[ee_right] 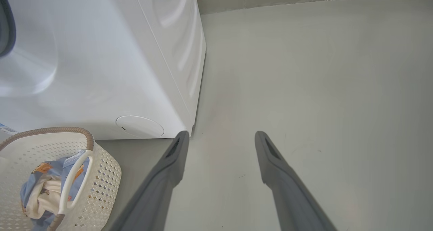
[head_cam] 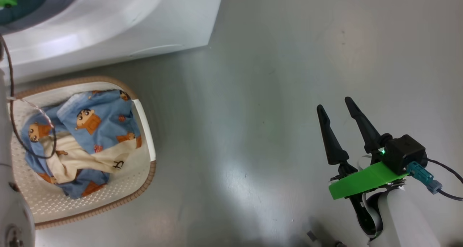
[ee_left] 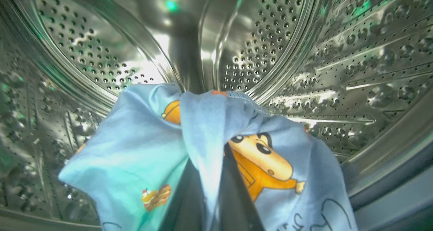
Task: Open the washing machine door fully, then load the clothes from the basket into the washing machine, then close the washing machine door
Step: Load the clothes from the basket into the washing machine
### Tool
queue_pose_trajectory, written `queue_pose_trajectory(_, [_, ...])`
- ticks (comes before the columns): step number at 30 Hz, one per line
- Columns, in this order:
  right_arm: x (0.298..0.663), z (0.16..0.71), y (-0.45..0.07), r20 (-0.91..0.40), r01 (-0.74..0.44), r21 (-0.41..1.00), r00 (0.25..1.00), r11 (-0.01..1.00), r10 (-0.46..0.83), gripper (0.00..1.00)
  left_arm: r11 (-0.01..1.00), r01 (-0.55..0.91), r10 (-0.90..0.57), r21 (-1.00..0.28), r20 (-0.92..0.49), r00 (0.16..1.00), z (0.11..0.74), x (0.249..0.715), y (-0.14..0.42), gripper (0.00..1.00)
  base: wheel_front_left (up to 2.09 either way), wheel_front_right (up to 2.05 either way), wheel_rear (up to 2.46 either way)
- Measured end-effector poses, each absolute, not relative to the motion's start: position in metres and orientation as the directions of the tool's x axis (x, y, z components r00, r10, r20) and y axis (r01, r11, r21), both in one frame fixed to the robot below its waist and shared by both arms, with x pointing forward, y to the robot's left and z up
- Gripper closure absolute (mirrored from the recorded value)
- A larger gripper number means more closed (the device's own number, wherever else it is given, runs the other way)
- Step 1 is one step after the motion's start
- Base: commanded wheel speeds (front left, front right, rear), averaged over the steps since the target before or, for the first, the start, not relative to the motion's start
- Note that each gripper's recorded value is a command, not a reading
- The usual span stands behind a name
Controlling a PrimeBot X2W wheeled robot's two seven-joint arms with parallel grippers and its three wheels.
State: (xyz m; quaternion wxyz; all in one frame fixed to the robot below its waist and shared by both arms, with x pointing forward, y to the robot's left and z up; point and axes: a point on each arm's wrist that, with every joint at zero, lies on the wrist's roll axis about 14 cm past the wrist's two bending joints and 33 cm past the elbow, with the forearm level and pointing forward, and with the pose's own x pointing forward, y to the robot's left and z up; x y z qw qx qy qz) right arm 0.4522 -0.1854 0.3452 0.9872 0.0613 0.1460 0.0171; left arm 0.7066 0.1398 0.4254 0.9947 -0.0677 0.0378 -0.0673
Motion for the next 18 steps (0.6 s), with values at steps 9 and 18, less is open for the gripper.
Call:
queue_pose_trajectory(9, [0.449,0.327,-0.187,-0.328,-0.005,0.126,0.943,0.992,0.047,0.00,0.968,0.099,-0.133,-0.232,-0.135,0.982,0.403,0.721,0.139,1.00,0.00,0.00,0.00])
queue_pose_trajectory(18, [0.449,0.308,-0.187,-0.366,-0.001,0.131,0.929,0.991,0.049,0.00,0.968,0.201,-0.191,-0.153,0.074,0.979,0.439,0.742,0.129,1.00,0.00,0.00,0.00])
